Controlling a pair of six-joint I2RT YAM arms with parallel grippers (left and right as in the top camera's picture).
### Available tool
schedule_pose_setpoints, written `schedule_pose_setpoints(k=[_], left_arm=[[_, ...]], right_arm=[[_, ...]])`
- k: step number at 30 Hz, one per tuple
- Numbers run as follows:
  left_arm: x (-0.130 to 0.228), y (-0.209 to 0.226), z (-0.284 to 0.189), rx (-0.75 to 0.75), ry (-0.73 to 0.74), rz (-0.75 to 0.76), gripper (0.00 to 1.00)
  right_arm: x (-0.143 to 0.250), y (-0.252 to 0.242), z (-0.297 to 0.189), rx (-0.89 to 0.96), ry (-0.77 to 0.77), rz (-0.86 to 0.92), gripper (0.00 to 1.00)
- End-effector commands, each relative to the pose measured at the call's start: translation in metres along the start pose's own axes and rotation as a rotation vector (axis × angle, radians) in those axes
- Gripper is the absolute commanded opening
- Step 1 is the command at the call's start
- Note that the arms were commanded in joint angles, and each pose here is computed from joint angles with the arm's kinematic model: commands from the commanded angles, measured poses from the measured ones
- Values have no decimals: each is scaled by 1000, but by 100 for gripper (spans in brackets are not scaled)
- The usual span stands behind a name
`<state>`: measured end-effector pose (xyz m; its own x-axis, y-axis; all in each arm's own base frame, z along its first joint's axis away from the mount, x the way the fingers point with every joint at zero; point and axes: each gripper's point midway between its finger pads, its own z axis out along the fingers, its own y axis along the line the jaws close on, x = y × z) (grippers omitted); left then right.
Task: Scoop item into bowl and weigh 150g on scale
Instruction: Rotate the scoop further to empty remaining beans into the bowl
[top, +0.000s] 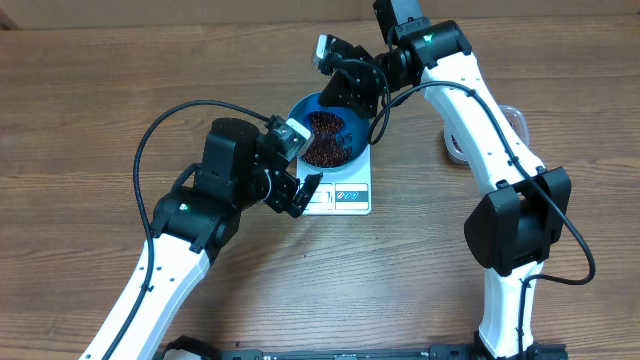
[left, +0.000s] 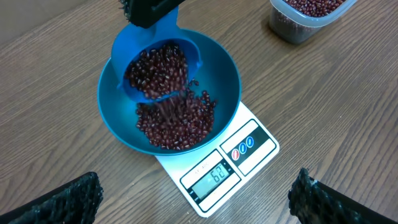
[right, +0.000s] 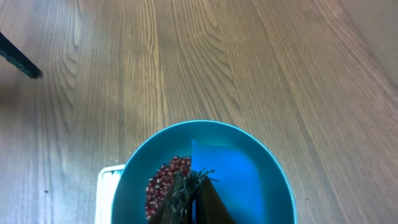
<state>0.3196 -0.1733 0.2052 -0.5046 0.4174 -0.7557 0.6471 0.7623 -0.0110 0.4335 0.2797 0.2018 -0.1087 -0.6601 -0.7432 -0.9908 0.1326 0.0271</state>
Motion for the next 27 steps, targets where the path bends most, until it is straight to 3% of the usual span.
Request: schedule_pose_setpoints(k=[1, 9, 27], left_arm=[[-10, 1, -3, -3, -20, -1, 100], [-10, 1, -3, -2, -21, -1, 100], [-10, 1, -3, -2, -21, -1, 100]], right_arm=[[-17, -3, -13, 45, -15, -108, 4], [-17, -7, -13, 65, -7, -244, 4], [-19, -18, -14, 115, 3, -281, 4]])
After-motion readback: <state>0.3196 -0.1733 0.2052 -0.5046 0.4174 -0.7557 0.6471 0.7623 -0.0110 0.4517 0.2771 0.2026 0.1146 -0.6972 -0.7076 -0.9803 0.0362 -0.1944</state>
